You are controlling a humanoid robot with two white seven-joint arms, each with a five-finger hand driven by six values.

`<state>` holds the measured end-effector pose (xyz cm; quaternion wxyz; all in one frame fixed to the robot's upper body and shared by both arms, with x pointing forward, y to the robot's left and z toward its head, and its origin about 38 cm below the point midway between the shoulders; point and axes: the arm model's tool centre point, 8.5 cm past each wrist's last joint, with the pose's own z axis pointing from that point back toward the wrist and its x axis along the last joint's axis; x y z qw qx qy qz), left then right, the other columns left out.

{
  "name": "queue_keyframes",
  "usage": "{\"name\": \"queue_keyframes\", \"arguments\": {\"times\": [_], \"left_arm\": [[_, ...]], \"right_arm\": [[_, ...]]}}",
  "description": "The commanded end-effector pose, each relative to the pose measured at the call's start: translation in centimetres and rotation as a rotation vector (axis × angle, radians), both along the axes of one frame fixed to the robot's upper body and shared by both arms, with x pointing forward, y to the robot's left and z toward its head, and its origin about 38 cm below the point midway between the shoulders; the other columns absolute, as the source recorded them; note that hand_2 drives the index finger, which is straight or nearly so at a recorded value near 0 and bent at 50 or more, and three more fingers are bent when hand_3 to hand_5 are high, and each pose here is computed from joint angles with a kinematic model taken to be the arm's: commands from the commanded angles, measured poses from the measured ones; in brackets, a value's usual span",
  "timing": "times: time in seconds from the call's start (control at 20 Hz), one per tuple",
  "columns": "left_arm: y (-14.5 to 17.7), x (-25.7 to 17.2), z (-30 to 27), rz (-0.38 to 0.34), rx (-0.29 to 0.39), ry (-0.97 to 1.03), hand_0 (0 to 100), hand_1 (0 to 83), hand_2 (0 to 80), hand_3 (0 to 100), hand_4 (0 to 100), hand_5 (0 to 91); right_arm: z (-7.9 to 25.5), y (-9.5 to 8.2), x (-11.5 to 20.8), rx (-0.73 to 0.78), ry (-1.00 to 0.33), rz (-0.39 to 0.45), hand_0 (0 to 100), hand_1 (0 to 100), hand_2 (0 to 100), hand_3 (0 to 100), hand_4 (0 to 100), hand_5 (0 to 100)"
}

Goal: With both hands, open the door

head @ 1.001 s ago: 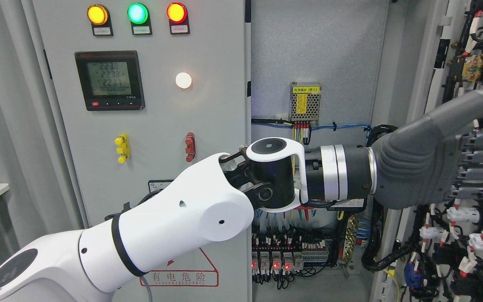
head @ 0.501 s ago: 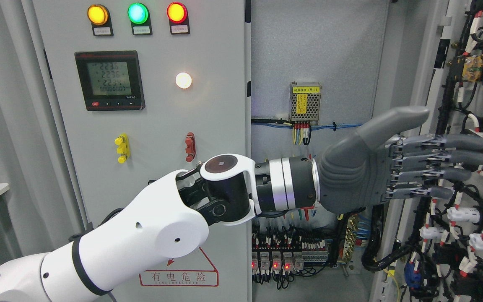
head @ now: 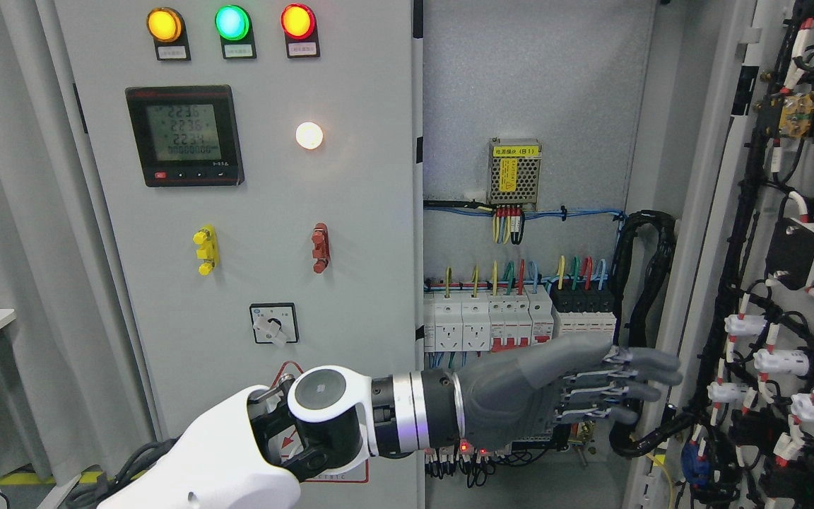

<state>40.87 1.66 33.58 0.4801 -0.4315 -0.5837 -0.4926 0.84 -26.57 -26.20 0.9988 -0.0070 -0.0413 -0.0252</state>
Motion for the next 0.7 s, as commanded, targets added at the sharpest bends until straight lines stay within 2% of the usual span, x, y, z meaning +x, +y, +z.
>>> {"name": "queue_keyframes", "arguments": {"times": [0.0,0.15,0.25,0.35,0.5,0.55,0.65], "left_arm": [[8.5,-2.0,-12.3,0.192,0.096,0.118,29,0.0,2.9,3,3,0.0],[12.8,-5.3,-19.7,0.242,0.175,0.289,29,0.0,2.8,3,3,0.0],[14.2,-7.8,-24.1,0.282,0.233,0.359,29,0.0,2.8,3,3,0.0],[17.0,-10.9,-29.7,0.365,0.318,0.457,29,0.0,2.9,3,3,0.0],[22.9,-14.5,-36.4,0.541,0.459,0.581,29,0.0,2.9,3,3,0.0],[24.9,-16.6,-39.3,0.611,0.533,0.629,29,0.0,2.9,3,3,0.0],[27.7,-20.0,-43.4,0.769,0.619,0.713,29,0.0,2.9,3,3,0.0]], "right_arm": [[0.1,-0.4,0.1,-0.007,0.014,0.003,22,0,0,0,0,0],[0.1,-0.4,0.2,-0.007,0.013,0.004,22,0,0,0,0,0],[0.1,-0.5,0.4,-0.008,0.007,0.006,22,0,0,0,0,0],[0.1,-0.4,0.3,-0.007,0.008,0.004,22,0,0,0,0,0],[0.1,-0.5,0.4,-0.008,0.007,0.004,22,0,0,0,0,0],[0.1,-0.6,0.4,-0.011,0.005,0.003,22,0,0,0,0,0],[0.1,-0.6,0.4,-0.01,0.005,0.0,22,0,0,0,0,0]]}}
